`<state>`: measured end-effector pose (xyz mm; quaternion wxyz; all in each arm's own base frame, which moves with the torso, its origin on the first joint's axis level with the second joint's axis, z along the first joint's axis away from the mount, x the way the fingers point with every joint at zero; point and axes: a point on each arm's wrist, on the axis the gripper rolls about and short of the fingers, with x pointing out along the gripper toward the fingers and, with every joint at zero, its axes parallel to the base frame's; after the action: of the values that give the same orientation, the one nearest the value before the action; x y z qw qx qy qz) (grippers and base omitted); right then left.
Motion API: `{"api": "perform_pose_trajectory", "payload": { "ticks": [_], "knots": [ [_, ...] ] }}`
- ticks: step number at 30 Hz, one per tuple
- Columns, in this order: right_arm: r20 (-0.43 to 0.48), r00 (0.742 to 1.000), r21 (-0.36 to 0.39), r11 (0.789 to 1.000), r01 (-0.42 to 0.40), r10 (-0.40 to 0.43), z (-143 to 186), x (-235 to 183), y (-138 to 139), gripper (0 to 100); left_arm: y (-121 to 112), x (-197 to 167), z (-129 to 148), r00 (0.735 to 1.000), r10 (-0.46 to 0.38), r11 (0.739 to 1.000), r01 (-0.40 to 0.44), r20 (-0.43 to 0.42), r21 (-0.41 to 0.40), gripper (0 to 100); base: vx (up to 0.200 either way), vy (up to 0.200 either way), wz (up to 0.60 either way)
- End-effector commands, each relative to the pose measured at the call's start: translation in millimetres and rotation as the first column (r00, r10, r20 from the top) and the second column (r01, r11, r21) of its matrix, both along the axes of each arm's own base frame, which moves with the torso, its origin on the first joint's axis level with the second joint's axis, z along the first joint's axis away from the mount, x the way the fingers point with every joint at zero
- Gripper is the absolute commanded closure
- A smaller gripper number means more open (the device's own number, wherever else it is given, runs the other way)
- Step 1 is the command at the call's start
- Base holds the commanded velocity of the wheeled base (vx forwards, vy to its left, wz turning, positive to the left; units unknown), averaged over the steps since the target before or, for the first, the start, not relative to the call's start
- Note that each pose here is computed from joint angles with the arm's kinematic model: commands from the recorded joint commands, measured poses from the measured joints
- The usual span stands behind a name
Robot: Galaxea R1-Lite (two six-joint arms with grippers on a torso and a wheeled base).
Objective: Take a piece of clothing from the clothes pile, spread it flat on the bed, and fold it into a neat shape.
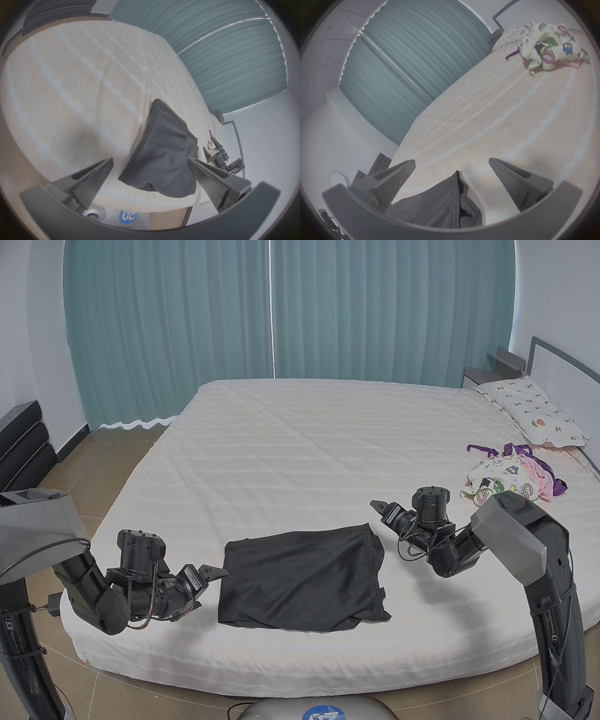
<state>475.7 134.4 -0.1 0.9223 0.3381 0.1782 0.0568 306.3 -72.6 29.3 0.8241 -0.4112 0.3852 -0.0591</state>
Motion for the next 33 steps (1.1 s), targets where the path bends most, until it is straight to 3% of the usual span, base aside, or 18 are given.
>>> {"api": "perform_pose_trajectory", "payload": {
  "ticks": [1, 8, 11, 14, 15, 16, 22, 25, 33],
  "knots": [
    [0.057, 0.997, 0.0, 0.999, 0.045, -0.045, 76, -40, -26, 0, 5, -12, 63, 0.98, 0.01, 1.0, -0.008, 0.198, -0.01, 0, 0.0, 0.0, 0.0],
    [0.124, 0.991, 0.004, 0.999, 0.051, -0.051, 150, -120, -50, 0, 18, -58, 117, 0.938, 0.042, 0.993, -0.076, 0.345, 0.088, 0, 0.0, 0.0, 0.0],
    [0.192, 0.981, -0.044, 0.998, 0.043, -0.034, 184, -180, -64, 0, 28, -95, 143, 0.883, 0.096, 0.982, -0.159, 0.459, 0.102, 0, 0.0, 0.0, 0.0],
    [0.233, 0.972, -0.082, 0.996, 0.038, -0.018, 196, -225, -74, 0, 34, -120, 151, 0.855, 0.113, 0.96, -0.225, 0.506, 0.166, 0, 0.0, 0.0, 0.0],
    [0.233, 0.972, -0.082, 0.996, 0.038, -0.018, 196, -225, -74, 0, 34, -120, 151, 0.855, 0.113, 0.96, -0.225, 0.506, 0.166, 0, 0.0, 0.0, 0.0],
    [0.258, 0.966, -0.109, 0.993, 0.035, -0.005, 199, -256, -81, 0, 38, -136, 154, 0.844, 0.119, 0.945, -0.258, 0.523, 0.2, 0, 0.0, 0.0, 0.0],
    [0.31, 0.95, -0.224, 0.974, 0.029, 0.043, 187, -326, -99, 0, 48, -181, 161, 0.814, 0.134, 0.935, -0.293, 0.565, 0.201, 0, 0.0, 0.0, 0.0],
    [0.335, 0.941, -0.235, 0.971, 0.037, 0.046, 179, -353, -105, 0, 53, -203, 164, 0.791, 0.125, 0.919, -0.32, 0.599, 0.229, 0, 0.0, 0.0, 0.0],
    [0.299, 0.951, -0.351, 0.936, 0.033, 0.079, 150, -409, -120, 0, 65, -256, 159, 0.774, 0.097, 0.902, -0.333, 0.626, 0.273, 0, 0.0, 0.0, 0.0]
  ]
}}
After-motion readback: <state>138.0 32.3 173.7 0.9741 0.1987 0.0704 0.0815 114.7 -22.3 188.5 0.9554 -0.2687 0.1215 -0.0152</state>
